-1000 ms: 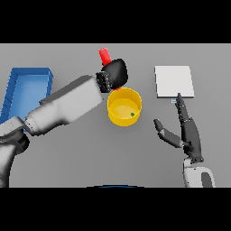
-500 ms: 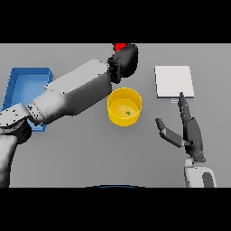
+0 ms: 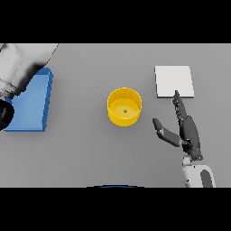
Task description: Pick up the red beaker and tilt it to pour out 1 green nut into yellow bowl. Pick up the yellow bowl and place it on the metallic measuring scale.
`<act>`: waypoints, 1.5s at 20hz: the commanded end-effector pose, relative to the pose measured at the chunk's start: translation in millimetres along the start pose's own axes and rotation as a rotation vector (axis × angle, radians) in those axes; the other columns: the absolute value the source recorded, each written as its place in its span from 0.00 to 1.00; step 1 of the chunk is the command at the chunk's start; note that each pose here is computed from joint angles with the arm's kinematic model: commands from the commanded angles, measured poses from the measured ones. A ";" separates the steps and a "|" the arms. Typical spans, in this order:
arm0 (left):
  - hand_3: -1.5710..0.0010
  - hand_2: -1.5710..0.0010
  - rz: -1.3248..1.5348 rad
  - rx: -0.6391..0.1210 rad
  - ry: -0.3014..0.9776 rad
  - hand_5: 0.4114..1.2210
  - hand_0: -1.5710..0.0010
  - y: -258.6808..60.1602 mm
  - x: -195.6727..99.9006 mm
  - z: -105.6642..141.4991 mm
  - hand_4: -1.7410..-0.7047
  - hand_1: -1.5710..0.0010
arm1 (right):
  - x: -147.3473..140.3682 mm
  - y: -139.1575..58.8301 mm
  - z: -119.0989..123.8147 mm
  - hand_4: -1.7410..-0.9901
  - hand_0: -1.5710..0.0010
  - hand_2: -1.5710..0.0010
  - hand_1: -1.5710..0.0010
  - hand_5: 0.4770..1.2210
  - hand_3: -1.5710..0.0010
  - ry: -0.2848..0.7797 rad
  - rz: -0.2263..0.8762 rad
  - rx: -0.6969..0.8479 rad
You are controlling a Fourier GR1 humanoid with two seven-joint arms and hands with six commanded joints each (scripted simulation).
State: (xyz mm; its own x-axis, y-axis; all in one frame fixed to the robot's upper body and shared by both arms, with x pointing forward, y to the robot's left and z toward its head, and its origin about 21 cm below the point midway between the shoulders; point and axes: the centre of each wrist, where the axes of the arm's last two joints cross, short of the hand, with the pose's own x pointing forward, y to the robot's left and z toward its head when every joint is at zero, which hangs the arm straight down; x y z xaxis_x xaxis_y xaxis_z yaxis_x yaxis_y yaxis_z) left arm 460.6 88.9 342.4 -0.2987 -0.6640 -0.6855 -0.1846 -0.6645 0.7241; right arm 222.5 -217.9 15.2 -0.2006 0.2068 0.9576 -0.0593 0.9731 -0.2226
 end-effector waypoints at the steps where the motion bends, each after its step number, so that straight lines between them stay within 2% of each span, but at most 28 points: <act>1: 0.04 0.00 0.139 -0.007 0.041 1.00 0.00 -6.0 -22.2 3.9 0.01 0.00 | -1.5 0.3 0.4 0.85 1.00 1.00 1.00 0.13 1.00 0.002 0.010 0.008; 4: 0.03 0.00 0.608 -0.033 0.162 1.00 0.00 -53.9 -80.3 18.8 0.00 0.00 | -3.4 -0.1 -2.3 0.83 1.00 1.00 1.00 0.14 1.00 0.010 -0.007 0.006; 7: 0.02 0.00 0.917 -0.022 0.286 1.00 0.00 -114.2 -114.4 39.0 0.00 0.00 | -1.9 -1.1 -5.7 0.82 1.00 1.00 1.00 0.17 1.00 0.003 0.010 0.008; 10: 0.01 0.00 1.099 -0.074 0.474 1.00 0.00 -184.0 -102.5 48.8 0.00 0.00 | -4.8 -0.1 -3.4 0.81 1.00 1.00 1.00 0.19 1.00 -0.008 0.040 0.027; 13: 0.00 0.00 1.247 -0.062 0.622 1.00 0.00 -228.5 -88.6 61.8 0.00 0.00 | -3.8 -9.3 -4.0 0.81 1.00 1.00 1.00 0.21 1.00 0.002 0.050 0.037; 15: 0.00 0.00 1.357 -0.083 0.731 1.00 0.00 -248.2 -81.3 70.8 0.00 0.00 | -4.2 -4.4 -7.3 0.80 1.00 1.00 1.00 0.23 1.00 0.003 0.034 0.051; 18: 0.00 0.00 1.458 -0.100 0.791 1.00 0.00 -285.0 -50.9 86.9 0.00 0.00 | -5.7 -7.9 -2.2 0.82 1.00 1.00 1.00 0.25 1.00 -0.003 0.029 0.048; 20: 0.00 0.00 1.493 -0.123 0.831 1.00 0.00 -305.7 -28.8 102.9 0.00 0.00 | -4.8 -3.4 -0.8 0.80 1.00 1.00 1.00 0.26 1.00 -0.009 0.035 0.048; 23: 0.00 0.00 1.553 -0.125 0.860 1.00 0.00 -323.1 -2.2 127.1 0.00 0.00 | -5.8 -4.1 -1.7 0.77 1.00 1.00 1.00 0.27 1.00 -0.005 0.058 0.047; 25: 0.00 0.00 1.586 -0.129 0.869 0.91 0.00 -325.7 12.3 135.7 0.00 0.00 | -7.9 -6.1 -0.2 0.76 1.00 1.00 1.00 0.27 1.00 -0.001 0.047 0.054; 29: 0.00 0.00 1.623 -0.170 0.924 0.63 0.00 -331.7 26.4 149.8 0.00 0.00 | -7.9 -2.4 0.4 0.78 1.00 1.00 1.00 0.26 1.00 0.000 0.040 0.050; 30: 0.00 0.00 1.631 -0.184 0.925 0.56 0.00 -327.9 27.8 151.8 0.08 0.00 | -6.8 -5.7 -0.9 0.78 1.00 1.00 1.00 0.26 1.00 -0.004 0.043 0.050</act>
State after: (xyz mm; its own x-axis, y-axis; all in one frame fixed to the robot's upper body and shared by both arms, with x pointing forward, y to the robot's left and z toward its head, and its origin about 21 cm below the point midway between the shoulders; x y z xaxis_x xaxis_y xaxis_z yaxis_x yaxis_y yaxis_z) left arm 370.6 340.3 97.3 0.4874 -0.5082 0.7101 -0.1696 0.7426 0.6479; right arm 225.2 -225.0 10.2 -0.2087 0.2484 0.9459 -0.0983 0.9570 -0.2730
